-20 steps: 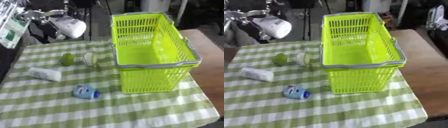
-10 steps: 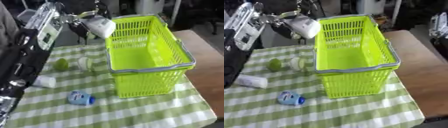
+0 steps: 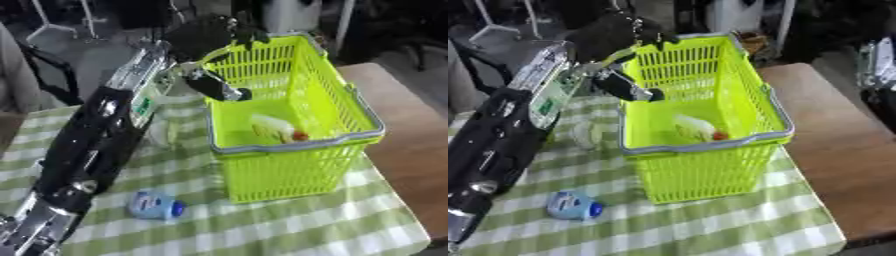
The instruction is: Pick up objects on the table and place them in the box.
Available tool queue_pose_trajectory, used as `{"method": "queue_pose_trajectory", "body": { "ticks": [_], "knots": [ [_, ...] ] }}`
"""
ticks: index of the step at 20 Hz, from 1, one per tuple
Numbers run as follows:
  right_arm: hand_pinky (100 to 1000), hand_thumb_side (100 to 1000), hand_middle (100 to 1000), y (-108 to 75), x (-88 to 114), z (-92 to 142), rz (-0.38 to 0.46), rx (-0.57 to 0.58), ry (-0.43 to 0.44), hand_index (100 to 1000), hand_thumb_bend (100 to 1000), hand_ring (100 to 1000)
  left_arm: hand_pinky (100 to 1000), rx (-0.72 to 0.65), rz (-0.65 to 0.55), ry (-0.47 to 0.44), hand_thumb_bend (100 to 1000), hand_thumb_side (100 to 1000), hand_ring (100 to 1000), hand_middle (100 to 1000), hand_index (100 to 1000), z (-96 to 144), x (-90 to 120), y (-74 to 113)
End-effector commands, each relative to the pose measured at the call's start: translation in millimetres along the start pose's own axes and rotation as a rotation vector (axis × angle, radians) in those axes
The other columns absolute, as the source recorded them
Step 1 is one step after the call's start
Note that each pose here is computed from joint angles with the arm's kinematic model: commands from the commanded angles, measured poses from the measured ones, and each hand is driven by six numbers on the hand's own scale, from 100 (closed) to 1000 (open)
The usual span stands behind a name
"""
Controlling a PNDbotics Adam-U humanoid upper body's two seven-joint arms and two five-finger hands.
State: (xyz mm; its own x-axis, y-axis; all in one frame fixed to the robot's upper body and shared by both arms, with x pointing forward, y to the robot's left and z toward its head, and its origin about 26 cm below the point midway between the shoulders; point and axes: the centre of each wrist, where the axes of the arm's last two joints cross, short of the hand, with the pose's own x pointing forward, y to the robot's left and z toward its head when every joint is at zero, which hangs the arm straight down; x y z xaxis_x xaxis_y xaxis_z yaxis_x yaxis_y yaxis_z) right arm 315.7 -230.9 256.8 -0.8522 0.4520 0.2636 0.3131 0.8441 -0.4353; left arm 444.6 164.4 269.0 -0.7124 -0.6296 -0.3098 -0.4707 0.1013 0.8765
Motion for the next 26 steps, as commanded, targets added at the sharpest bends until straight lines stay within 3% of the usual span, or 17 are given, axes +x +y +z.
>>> {"method": "queue_pose_trajectory", "body": {
  "ticks": [1,6,7,13,14,18,20,26],
  "knots": [
    [592,544,653,-3.8,6,-6,-0.002,-0.009,-0.034,808,100,579,753,0.097,-0.019,0.003,645,633,804,802,894,-2,-1,7.7],
    [592,545,652,-5.1,5,-4,0.008,-0.010,-0.020,806,100,578,738,0.140,0.023,0.015,609,635,784,791,889,12,-6,10.1],
    [591,546,650,-5.6,4,-2,0.012,-0.008,-0.010,806,100,576,720,0.160,0.051,0.032,554,641,768,783,880,22,-10,11.6],
    [590,547,648,-9.0,-1,7,0.035,-0.007,0.036,806,100,575,690,0.289,0.270,0.169,510,638,743,765,868,91,-20,48.7],
    [590,547,648,-10.2,-2,10,0.042,-0.009,0.048,806,100,575,690,0.294,0.288,0.210,510,638,743,765,868,111,-24,55.6],
    [589,548,646,-11.9,-4,14,0.056,-0.011,0.072,806,100,573,680,0.307,0.377,0.326,466,665,732,761,864,164,-18,73.6],
    [589,548,646,-12.3,-4,15,0.058,-0.010,0.078,806,100,572,680,0.322,0.417,0.357,464,666,732,761,864,179,-12,79.9],
    [586,550,641,-13.2,-6,18,0.063,-0.012,0.101,805,100,568,637,0.516,0.578,0.596,389,715,692,738,842,234,12,61.4]
  ]
}}
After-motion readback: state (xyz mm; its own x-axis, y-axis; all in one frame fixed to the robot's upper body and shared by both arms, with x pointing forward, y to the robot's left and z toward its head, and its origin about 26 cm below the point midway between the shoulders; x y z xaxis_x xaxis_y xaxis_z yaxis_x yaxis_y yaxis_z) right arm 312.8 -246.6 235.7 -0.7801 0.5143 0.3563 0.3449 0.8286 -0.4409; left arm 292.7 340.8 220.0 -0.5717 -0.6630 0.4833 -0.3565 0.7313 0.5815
